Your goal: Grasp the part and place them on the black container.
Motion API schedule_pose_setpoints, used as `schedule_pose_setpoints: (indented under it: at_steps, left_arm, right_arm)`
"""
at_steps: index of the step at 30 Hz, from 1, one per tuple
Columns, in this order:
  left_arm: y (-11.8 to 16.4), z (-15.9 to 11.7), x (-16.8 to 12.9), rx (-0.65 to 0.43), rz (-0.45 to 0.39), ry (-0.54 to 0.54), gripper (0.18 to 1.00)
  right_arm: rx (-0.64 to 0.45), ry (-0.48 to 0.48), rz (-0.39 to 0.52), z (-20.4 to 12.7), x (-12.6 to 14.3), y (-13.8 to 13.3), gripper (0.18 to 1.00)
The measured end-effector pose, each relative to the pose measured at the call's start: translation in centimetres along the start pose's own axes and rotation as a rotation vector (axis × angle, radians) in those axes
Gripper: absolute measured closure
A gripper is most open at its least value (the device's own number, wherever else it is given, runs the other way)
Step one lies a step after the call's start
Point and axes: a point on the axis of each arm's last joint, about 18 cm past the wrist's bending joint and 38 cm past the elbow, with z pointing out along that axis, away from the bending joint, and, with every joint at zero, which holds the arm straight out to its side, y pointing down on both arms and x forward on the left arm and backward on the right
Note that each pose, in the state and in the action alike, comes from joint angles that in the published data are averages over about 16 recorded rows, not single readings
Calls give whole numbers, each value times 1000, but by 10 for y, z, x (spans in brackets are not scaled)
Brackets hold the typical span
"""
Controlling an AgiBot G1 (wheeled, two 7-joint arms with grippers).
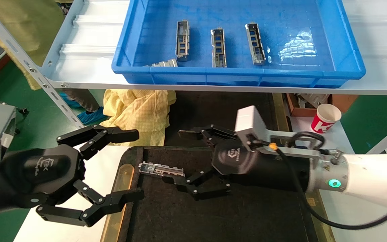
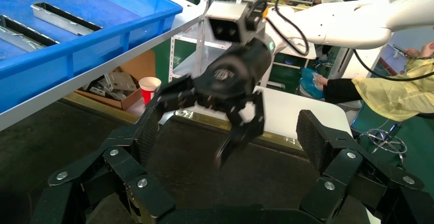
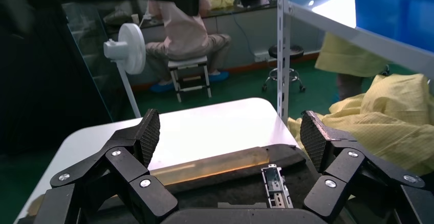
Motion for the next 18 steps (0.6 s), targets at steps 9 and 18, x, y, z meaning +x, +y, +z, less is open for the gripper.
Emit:
schedule_pose_setpoints:
  at_steps: [9, 18]
  left_arm:
    - [0, 0, 0, 0, 0, 0, 184]
    - [0, 0, 0, 0, 0, 0, 184]
  right_arm:
    - [44, 1, -4, -47, -19, -17, 178]
    - [49, -2, -31, -91, -43, -36, 178]
